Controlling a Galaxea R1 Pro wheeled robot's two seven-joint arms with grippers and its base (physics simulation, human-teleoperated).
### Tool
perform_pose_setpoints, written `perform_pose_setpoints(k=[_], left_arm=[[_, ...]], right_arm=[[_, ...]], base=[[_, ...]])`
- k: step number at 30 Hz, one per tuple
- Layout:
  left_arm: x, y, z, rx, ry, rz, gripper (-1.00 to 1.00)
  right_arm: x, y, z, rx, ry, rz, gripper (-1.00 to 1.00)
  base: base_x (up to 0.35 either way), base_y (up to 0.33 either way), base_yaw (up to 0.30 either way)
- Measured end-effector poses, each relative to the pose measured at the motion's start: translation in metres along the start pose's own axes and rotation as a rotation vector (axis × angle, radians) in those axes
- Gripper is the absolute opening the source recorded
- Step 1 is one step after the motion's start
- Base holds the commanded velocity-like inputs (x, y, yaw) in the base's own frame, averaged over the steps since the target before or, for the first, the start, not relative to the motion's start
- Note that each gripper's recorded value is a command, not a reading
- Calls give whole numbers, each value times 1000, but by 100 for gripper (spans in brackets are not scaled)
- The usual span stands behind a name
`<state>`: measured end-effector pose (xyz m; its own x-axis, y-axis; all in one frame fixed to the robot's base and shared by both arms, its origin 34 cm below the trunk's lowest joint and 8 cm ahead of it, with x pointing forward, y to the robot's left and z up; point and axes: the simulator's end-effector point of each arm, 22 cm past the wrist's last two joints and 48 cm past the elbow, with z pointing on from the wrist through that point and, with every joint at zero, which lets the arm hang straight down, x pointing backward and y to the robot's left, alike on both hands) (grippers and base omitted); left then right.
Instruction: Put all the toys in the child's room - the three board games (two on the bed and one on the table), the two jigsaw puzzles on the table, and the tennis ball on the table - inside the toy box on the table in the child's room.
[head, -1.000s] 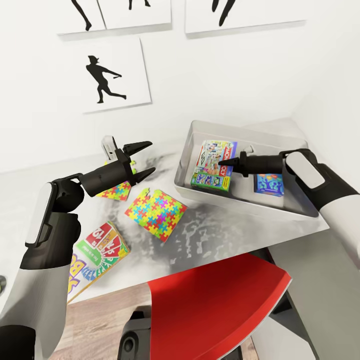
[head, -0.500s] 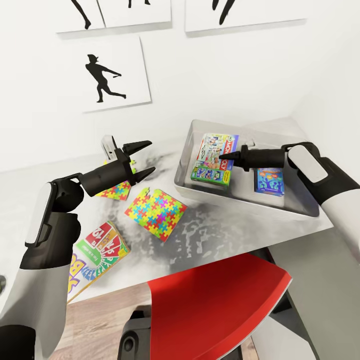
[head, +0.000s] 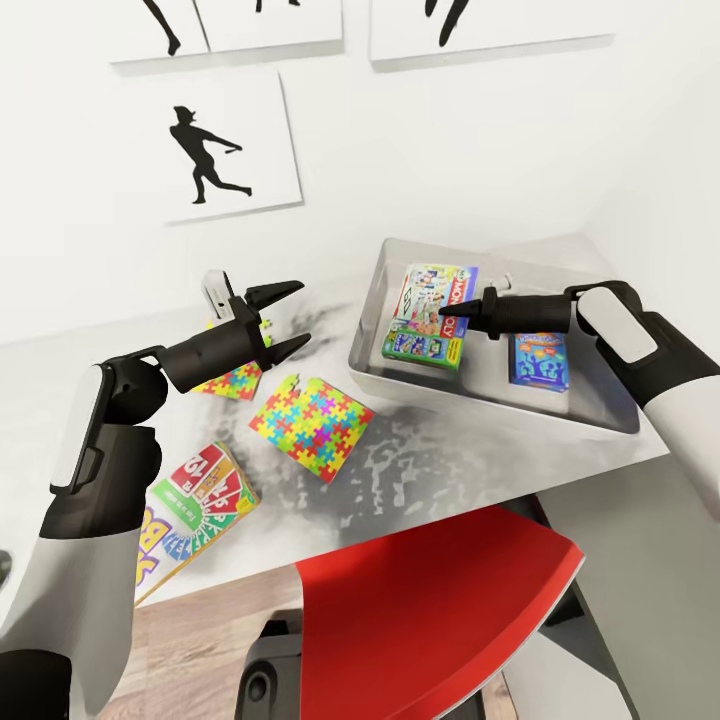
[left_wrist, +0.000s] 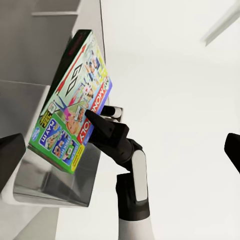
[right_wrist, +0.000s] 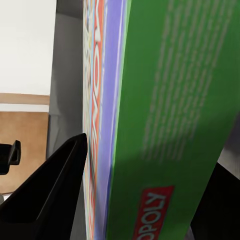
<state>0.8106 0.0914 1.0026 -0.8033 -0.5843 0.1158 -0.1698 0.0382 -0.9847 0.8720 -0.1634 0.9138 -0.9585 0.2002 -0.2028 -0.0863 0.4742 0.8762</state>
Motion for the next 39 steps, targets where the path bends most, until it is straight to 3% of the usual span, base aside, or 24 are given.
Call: perform_pose_setpoints(k=[11,26,39], left_arm=[[-3,4,2,0,1,-4,100],[-10,-28,12,86,26,-10,100],[-10,-16,20,64,37,-31,100]], right_arm=[[-1,-6,3,2,2,5,-100],[3,-20,10,7,11,22,-100],[5,-31,14,10,16,33,-100]], base=[[0,0,0],[0,0,0],[0,0,0]])
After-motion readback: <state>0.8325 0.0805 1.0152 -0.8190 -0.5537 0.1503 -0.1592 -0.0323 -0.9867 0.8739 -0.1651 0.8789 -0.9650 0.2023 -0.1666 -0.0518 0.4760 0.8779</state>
